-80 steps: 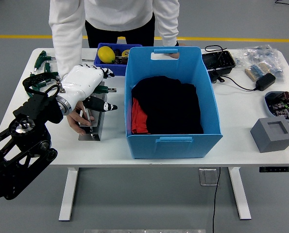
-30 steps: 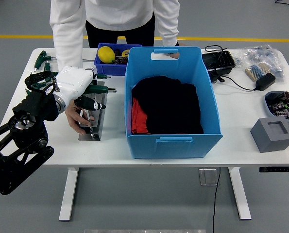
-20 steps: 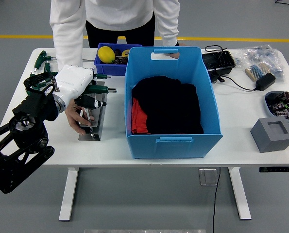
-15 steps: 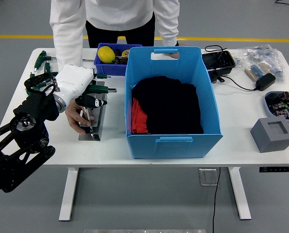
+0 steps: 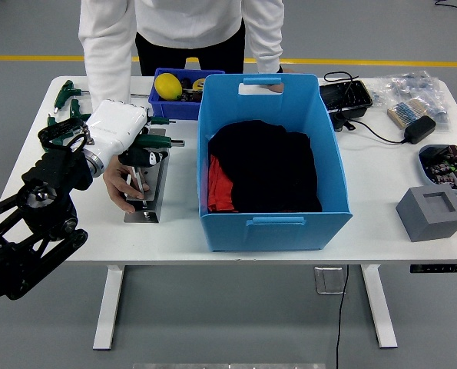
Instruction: Lift tool from toolbox,place it in box,lift tool from toolbox,place it in box
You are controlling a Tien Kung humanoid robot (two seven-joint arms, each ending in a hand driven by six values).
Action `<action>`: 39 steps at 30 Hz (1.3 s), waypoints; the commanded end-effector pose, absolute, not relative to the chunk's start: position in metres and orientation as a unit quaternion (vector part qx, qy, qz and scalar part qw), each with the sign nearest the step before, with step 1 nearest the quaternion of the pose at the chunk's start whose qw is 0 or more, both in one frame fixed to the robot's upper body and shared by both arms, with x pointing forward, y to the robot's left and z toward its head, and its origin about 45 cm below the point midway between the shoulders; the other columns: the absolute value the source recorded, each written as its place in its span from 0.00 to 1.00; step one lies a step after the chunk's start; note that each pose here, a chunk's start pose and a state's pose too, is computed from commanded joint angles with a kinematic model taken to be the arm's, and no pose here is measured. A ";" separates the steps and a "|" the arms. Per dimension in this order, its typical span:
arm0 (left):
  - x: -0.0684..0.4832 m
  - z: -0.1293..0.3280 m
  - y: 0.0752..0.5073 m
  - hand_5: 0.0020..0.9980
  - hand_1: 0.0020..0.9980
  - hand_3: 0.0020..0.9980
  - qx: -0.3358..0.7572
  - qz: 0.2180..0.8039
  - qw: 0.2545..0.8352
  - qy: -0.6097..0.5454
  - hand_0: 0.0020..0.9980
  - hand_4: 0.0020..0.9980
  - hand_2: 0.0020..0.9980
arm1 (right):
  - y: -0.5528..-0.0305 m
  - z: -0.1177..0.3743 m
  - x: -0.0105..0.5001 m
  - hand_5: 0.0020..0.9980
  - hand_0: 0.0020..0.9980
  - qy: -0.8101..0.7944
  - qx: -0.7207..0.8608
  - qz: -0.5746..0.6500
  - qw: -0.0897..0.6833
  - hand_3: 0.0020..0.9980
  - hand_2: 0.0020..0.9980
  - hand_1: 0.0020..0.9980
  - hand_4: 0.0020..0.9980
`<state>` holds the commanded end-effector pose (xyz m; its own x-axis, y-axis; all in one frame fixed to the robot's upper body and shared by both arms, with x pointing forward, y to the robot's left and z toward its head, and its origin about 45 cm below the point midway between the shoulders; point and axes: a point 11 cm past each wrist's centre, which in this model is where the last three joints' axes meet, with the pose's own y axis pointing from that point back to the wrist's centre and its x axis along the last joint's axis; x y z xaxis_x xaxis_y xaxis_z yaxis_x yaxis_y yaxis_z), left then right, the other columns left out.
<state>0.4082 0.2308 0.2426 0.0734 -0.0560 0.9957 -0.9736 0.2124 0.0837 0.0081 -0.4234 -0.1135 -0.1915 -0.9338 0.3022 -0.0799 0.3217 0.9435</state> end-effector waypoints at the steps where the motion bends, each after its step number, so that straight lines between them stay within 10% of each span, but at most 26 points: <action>1: 0.408 0.242 0.231 0.62 0.12 0.17 0.474 0.411 0.558 -0.543 0.19 0.79 0.16 | -0.423 -0.113 0.008 0.72 0.70 -0.642 0.395 -0.428 0.499 0.58 0.74 0.67 0.79; 39: 0.410 0.248 0.221 0.62 0.00 0.07 0.432 0.386 0.560 -0.592 0.09 0.79 0.05 | -0.425 -0.113 0.010 0.71 0.70 -0.643 0.395 -0.426 0.499 0.58 0.74 0.67 0.79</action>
<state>0.4102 0.2206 0.2475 0.0007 -0.0779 0.9970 -0.9439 0.3291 0.0264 0.0096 -0.4246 -0.1130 -0.1906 -0.9330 0.3052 -0.0833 0.3252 0.9420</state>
